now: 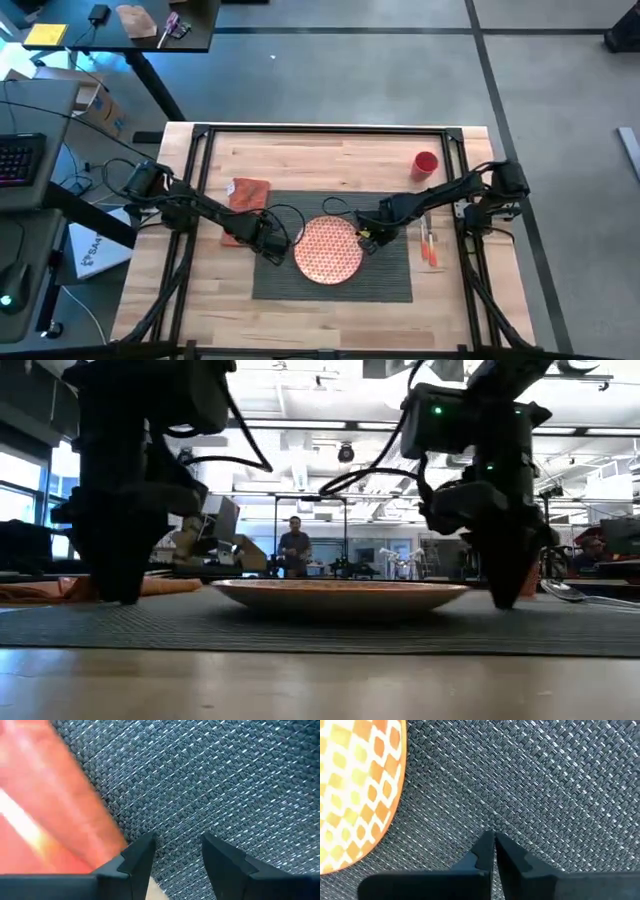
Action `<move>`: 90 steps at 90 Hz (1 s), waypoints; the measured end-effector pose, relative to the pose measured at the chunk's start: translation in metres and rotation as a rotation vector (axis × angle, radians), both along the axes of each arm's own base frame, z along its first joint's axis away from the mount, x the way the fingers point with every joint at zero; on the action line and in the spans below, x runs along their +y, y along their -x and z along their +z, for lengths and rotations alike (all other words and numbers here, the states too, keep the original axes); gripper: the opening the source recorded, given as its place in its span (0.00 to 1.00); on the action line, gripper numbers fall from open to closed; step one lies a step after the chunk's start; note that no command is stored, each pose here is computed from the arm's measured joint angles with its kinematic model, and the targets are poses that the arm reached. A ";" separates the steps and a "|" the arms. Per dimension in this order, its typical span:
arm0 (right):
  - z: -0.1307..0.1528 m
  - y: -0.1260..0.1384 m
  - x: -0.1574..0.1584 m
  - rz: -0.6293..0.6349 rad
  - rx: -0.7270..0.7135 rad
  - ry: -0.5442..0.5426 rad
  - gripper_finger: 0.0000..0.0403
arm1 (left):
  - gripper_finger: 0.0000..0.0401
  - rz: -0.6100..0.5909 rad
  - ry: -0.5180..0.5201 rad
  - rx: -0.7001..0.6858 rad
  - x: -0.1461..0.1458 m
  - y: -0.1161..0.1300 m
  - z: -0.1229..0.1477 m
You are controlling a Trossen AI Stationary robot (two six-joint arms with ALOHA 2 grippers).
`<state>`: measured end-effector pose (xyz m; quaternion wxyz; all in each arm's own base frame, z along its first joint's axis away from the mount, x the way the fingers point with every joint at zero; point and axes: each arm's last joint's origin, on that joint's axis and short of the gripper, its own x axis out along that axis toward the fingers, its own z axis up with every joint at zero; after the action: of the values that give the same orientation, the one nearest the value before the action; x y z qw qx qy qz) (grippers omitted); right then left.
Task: Set table place
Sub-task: Adjust the table mat, then put the orange cup to the top right of the orange plate on the table mat
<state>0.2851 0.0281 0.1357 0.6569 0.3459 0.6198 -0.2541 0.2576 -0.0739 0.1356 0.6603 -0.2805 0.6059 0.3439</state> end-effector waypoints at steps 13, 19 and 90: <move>0.003 -0.003 0.000 -0.016 -0.005 0.003 0.00 | 0.38 -0.014 0.005 0.002 0.000 0.000 0.001; 0.011 -0.007 0.000 -0.015 -0.011 0.012 0.00 | 0.38 -0.020 0.014 -0.017 -0.001 0.002 0.005; 0.136 0.048 -0.147 -0.073 0.241 0.165 0.40 | 0.38 -0.189 0.027 -0.627 0.018 0.030 0.123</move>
<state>0.2374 -0.1192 0.2720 0.5944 0.2799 0.6582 -0.3675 0.2278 -0.0554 0.2582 0.8400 -0.3239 0.4008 0.1701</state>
